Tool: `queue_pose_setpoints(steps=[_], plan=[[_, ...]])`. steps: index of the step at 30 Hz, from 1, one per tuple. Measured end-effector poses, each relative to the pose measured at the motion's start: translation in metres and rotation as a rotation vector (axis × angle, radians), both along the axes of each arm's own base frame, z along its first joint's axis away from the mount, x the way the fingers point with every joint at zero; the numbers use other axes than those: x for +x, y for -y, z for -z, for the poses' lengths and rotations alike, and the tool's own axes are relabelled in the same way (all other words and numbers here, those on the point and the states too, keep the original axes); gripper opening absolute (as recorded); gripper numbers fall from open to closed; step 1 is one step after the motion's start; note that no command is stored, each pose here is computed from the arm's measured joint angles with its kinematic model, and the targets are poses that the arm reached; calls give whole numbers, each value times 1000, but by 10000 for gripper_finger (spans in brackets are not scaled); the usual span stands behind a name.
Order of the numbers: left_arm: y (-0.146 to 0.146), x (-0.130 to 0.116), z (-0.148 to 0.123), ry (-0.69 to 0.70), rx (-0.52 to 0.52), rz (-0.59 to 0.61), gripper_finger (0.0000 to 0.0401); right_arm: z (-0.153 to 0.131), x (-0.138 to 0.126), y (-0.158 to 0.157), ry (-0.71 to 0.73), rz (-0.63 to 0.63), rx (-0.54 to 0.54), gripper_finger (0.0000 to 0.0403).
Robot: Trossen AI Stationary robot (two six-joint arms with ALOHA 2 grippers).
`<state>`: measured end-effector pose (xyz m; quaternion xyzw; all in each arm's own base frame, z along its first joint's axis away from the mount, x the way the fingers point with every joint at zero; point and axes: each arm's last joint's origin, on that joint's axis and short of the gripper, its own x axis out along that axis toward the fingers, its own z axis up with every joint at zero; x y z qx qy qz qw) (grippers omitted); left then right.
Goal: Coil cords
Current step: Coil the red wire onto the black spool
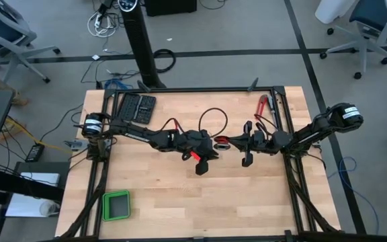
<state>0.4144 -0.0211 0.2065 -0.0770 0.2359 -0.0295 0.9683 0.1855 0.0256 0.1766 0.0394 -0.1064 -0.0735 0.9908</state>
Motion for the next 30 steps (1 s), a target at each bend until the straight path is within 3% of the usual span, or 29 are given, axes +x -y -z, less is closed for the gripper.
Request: queue_pose_setpoints(steps=[7,13,19,26,30], plan=[[1,-4,1,-42,31,10,69,5,-3,0,-19,-5,0,1],[1,-11,-12,-49,89,9,59,23,-18,5,-85,-15,77,1],[-4,-23,-27,-84,184,-28,49,36,-14,10,-218,-132,162,1],[-12,-32,-31,-142,315,-68,49,34,-12,11,-213,-140,174,1],[-16,-32,-29,-168,340,-79,49,33,-11,12,-208,-140,191,1]])
